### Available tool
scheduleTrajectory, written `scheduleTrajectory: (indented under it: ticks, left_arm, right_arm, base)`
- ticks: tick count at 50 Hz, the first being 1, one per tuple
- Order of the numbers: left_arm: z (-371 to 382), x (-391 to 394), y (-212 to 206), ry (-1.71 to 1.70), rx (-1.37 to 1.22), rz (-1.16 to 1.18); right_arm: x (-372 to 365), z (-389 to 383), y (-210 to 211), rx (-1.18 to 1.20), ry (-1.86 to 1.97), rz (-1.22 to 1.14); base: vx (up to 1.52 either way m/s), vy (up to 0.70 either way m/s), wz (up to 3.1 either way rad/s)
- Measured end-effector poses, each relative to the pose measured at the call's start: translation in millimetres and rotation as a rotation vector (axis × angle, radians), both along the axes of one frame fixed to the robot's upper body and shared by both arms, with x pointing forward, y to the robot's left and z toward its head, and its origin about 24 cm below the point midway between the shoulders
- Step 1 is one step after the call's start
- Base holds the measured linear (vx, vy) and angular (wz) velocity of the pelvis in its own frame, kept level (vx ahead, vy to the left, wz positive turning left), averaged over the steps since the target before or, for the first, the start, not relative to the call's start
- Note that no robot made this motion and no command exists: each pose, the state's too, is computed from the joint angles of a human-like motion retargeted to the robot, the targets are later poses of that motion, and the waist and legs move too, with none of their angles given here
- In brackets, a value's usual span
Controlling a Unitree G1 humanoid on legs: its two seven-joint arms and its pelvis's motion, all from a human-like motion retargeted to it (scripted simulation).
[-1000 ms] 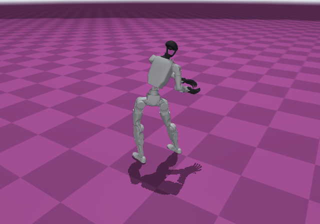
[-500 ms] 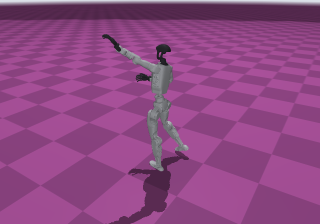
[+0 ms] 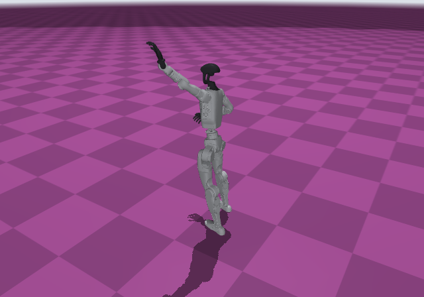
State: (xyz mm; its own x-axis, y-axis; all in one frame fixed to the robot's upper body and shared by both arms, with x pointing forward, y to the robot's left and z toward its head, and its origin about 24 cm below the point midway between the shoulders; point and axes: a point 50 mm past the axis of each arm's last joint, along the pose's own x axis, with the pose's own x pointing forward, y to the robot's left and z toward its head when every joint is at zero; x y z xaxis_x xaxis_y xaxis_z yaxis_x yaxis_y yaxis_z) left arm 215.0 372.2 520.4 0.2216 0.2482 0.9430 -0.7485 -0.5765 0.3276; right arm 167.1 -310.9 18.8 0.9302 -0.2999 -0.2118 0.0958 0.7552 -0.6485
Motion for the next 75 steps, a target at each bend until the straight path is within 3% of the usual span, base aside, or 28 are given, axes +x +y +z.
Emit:
scheduleTrajectory:
  ticks: [13,22,31,41,46,52,65,69,75]
  left_arm:
    - [-55,96,-190,0.4,0.575,-0.509]
    - [-215,119,-324,0.965,0.671,-1.072]
    - [-376,92,-380,1.31,0.405,-1.45]
    - [-443,63,-419,1.421,0.203,-1.578]
    - [-460,58,-415,1.507,0.119,-1.587]
    - [-477,70,-376,1.54,-0.103,-1.516]
    - [-517,83,-208,1.196,-1.046,-1.116]
    - [-539,62,-162,0.959,-1.475,-1.005]
    - [-541,48,-81,0.552,-1.818,-0.774]
  right_arm:
    - [15,-16,29,0.13,0.078,0.109]
    - [32,-28,74,0.256,0.088,0.209]
    - [48,-20,99,0.246,0.026,0.296]
    - [36,-35,101,0.264,0.076,0.279]
    - [31,-40,99,0.305,0.087,0.243]
    - [29,-39,99,0.329,0.082,0.24]
    - [19,-36,91,0.362,0.1,0.252]
    - [23,-39,93,0.322,0.122,0.249]
    - [29,-38,95,0.309,0.065,0.186]
  base:
    - [0.1,-0.05,-0.1]
    - [0.04,-0.01,-0.39]
    - [0.02,0.01,-0.8]
    - [0.03,-0.04,-0.74]
    - [0.08,-0.08,-0.32]
    - [0.11,-0.09,-0.05]
    - [0.12,-0.06,0.03]
    - [0.12,0.04,-0.18]
    - [0.13,0.11,-0.11]
